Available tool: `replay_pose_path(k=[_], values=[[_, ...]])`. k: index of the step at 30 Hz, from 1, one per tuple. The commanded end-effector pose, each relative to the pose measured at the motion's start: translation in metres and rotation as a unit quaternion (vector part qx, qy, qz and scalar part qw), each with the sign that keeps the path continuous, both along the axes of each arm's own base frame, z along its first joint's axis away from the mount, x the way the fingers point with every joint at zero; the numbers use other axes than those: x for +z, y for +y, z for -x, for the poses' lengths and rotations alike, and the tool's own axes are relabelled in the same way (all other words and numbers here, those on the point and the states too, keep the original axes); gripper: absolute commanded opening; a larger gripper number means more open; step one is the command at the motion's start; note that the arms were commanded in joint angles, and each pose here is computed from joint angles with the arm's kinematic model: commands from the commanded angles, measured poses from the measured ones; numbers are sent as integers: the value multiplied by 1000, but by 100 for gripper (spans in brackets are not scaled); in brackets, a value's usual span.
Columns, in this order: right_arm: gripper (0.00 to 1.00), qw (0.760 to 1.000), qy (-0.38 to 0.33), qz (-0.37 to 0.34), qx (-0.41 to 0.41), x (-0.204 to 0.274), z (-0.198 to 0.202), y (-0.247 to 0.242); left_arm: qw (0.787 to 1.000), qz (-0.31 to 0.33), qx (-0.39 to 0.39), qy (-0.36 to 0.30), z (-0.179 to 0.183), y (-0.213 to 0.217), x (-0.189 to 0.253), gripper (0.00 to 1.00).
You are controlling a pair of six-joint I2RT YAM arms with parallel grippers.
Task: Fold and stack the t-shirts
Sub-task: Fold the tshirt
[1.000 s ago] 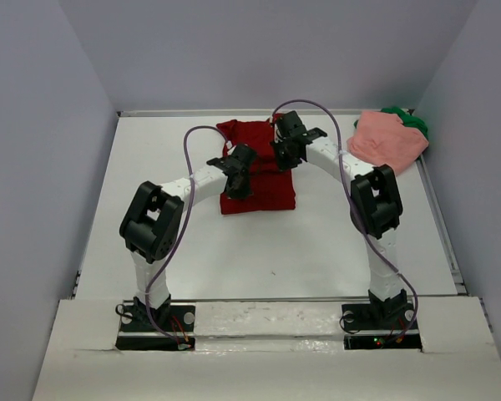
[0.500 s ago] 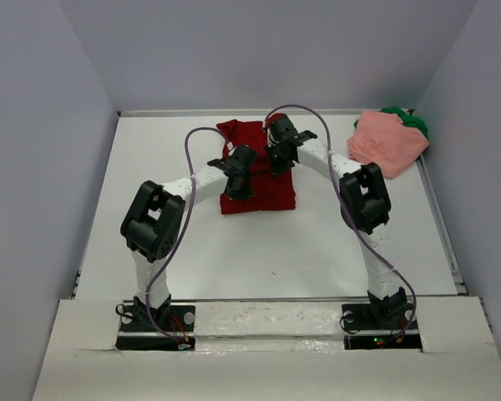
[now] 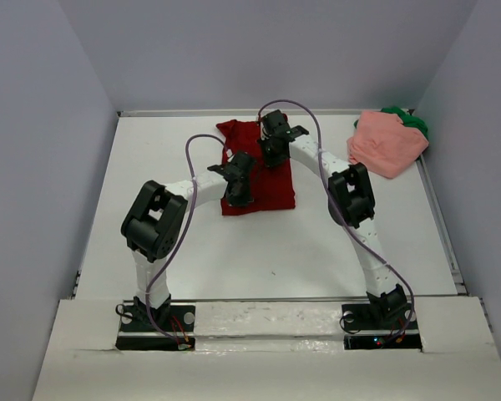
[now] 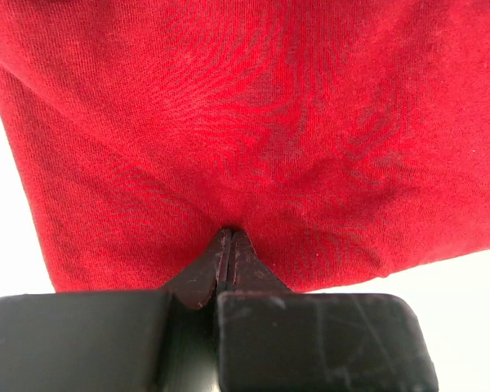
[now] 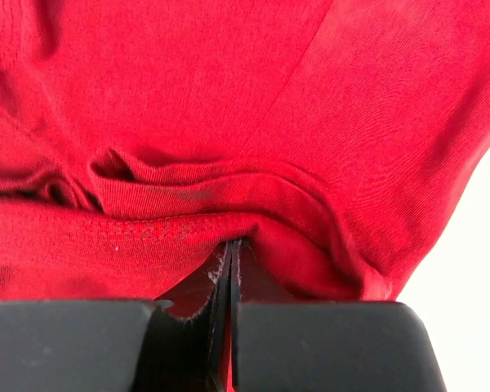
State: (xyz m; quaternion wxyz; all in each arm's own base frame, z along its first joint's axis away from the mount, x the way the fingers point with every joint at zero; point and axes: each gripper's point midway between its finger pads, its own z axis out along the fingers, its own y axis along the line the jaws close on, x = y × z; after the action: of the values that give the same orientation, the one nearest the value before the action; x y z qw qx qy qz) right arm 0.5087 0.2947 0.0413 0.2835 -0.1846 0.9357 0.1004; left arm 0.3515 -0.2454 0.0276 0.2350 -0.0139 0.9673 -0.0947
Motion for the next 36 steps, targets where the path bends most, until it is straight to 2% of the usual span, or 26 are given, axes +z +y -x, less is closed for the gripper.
replay_pose_path(k=[1,8,16,21,22,24,25,26,27,29,34,36], values=[[0,999,-41,12,0,19,-19,2,1000,4,-11,14,14,-4,-8,0],[0,997,-73,19,5,29,-36,5,1000,7,-19,20,18,-11,-15,0],[0,992,-127,12,4,52,-76,-7,999,5,-29,25,24,-16,-20,0],[0,985,-173,14,1,89,-89,-14,999,-1,-31,25,24,-16,-23,0],[0,982,-187,5,-2,113,-86,-15,999,-1,-29,24,24,-15,-22,0],[0,984,-176,-4,-20,125,-75,-20,999,-2,-28,23,23,-15,-20,0],[0,982,-188,-19,-22,153,-67,-22,999,-1,-28,20,22,-15,-19,0],[0,982,-184,-23,-18,158,-61,-22,999,-1,-28,19,21,-15,-18,0],[0,987,-156,-28,-29,139,-50,-24,999,-1,-28,18,21,-16,-17,0],[0,988,-151,-26,-33,144,-39,-31,1000,-1,-26,17,20,-16,-15,0],[0,994,-98,8,-40,91,-16,-45,1000,0,-23,8,17,-17,-6,0],[0,996,-87,-1,-32,82,-10,-42,1000,1,-23,5,16,-18,-2,0]])
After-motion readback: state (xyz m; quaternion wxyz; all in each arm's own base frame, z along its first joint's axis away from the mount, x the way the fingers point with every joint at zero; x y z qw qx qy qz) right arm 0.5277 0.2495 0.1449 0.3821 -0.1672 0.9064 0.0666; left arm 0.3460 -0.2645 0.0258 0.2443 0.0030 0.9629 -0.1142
